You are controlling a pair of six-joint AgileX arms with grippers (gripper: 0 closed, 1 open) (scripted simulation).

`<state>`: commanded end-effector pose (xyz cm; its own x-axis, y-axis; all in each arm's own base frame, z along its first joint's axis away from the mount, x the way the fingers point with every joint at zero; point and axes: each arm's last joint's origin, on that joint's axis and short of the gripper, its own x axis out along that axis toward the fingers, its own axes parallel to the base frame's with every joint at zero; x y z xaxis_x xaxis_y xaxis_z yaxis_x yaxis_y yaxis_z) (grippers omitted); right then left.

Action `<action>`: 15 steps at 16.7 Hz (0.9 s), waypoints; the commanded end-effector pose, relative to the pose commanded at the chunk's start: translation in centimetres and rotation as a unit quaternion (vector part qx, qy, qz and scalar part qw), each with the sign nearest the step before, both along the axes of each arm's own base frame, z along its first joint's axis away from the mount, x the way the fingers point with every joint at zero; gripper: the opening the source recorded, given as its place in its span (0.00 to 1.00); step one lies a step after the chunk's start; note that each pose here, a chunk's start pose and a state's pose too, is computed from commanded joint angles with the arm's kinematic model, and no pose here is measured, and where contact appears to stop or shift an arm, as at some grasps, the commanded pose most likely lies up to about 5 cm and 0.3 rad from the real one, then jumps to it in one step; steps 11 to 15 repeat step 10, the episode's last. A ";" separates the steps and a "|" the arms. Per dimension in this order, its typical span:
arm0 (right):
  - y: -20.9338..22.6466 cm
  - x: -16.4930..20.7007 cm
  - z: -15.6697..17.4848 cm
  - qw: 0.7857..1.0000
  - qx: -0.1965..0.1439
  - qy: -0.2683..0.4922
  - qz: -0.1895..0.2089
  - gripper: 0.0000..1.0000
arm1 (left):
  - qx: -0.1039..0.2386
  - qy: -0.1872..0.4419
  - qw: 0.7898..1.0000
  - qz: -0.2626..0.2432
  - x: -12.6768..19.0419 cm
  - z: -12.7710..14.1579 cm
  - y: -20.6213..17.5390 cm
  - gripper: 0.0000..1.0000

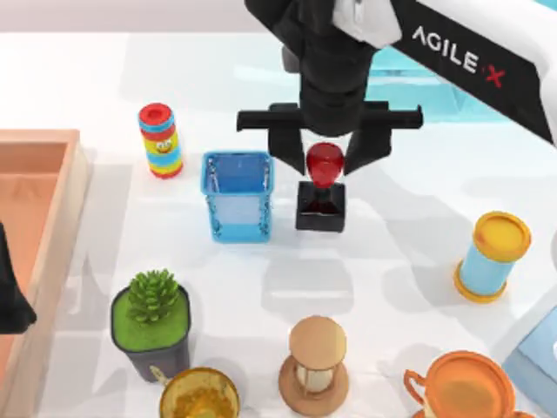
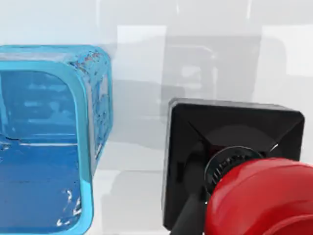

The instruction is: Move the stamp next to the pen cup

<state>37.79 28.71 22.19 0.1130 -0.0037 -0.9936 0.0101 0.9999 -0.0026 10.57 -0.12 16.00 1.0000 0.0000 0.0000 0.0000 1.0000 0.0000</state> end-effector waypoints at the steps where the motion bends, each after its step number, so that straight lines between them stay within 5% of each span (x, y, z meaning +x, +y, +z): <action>1: 0.0 0.0 0.0 1.000 0.000 0.000 0.000 0.75 | 0.000 0.000 1.000 0.000 0.0 0.0 0.0 1.00; 5: 0.0 0.0 0.0 1.000 0.000 0.000 0.000 1.00 | 0.000 0.000 1.000 0.000 0.0 0.0 0.0 1.00; 15: 0.0 0.0 0.0 1.000 0.000 0.000 0.000 1.00 | 0.000 0.000 1.000 0.000 0.0 0.0 0.0 1.00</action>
